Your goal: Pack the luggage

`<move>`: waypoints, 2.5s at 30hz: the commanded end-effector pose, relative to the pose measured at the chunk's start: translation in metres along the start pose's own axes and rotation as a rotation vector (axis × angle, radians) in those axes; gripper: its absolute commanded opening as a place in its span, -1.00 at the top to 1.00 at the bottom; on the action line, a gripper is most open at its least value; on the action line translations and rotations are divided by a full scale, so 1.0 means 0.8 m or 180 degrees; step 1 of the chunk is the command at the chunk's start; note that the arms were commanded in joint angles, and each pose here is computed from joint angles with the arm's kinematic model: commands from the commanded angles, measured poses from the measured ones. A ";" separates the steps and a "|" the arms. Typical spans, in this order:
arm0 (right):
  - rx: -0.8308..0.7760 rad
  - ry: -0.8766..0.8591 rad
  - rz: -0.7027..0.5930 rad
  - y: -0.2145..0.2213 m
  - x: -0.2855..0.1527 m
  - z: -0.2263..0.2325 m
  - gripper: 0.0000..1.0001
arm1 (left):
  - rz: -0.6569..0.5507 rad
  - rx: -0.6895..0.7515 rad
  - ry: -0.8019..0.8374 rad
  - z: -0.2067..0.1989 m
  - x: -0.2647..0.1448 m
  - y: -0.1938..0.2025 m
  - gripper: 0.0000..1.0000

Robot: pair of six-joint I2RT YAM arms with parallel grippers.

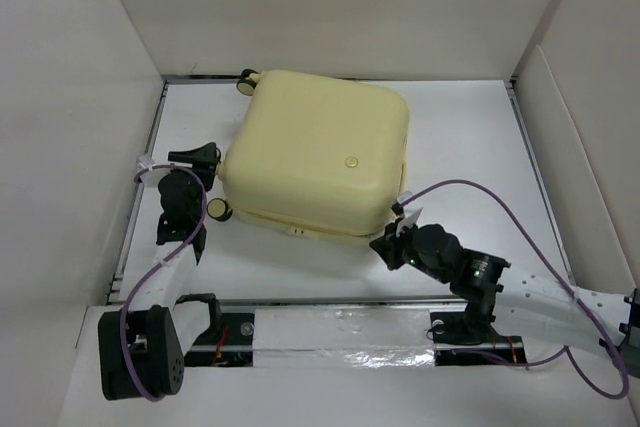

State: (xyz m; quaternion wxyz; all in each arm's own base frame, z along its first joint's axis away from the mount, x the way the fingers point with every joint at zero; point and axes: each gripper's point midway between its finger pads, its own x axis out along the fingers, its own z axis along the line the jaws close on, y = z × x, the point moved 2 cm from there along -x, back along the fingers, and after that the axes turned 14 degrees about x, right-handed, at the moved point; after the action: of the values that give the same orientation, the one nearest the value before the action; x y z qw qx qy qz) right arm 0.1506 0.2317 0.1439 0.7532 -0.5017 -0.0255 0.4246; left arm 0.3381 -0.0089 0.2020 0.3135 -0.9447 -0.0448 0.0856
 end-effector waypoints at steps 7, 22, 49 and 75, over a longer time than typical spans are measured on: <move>0.0278 -0.1374 -0.0469 -0.070 0.000 0.131 1.00 | 0.0464 0.0224 0.0267 0.017 -0.005 0.054 1.00; 0.0025 -0.1078 -0.0614 -0.101 0.112 0.195 1.00 | 0.1111 0.0472 0.0786 -0.017 -0.061 0.163 1.00; -0.0263 -0.1479 -0.0210 -0.070 0.083 0.170 1.00 | 0.2203 0.0961 0.2123 -0.154 -0.217 0.246 1.00; 0.0643 -0.0758 -0.1043 -0.084 0.025 -0.016 1.00 | 0.2789 0.1485 0.3307 -0.300 -0.262 0.394 1.00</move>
State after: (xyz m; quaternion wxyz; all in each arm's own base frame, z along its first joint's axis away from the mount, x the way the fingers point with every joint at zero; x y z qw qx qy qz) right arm 0.2212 0.1849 0.1326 0.8317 -0.4425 -0.0457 0.3322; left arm 0.2119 -0.4159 0.1783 0.4541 -0.7268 0.4928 -0.1509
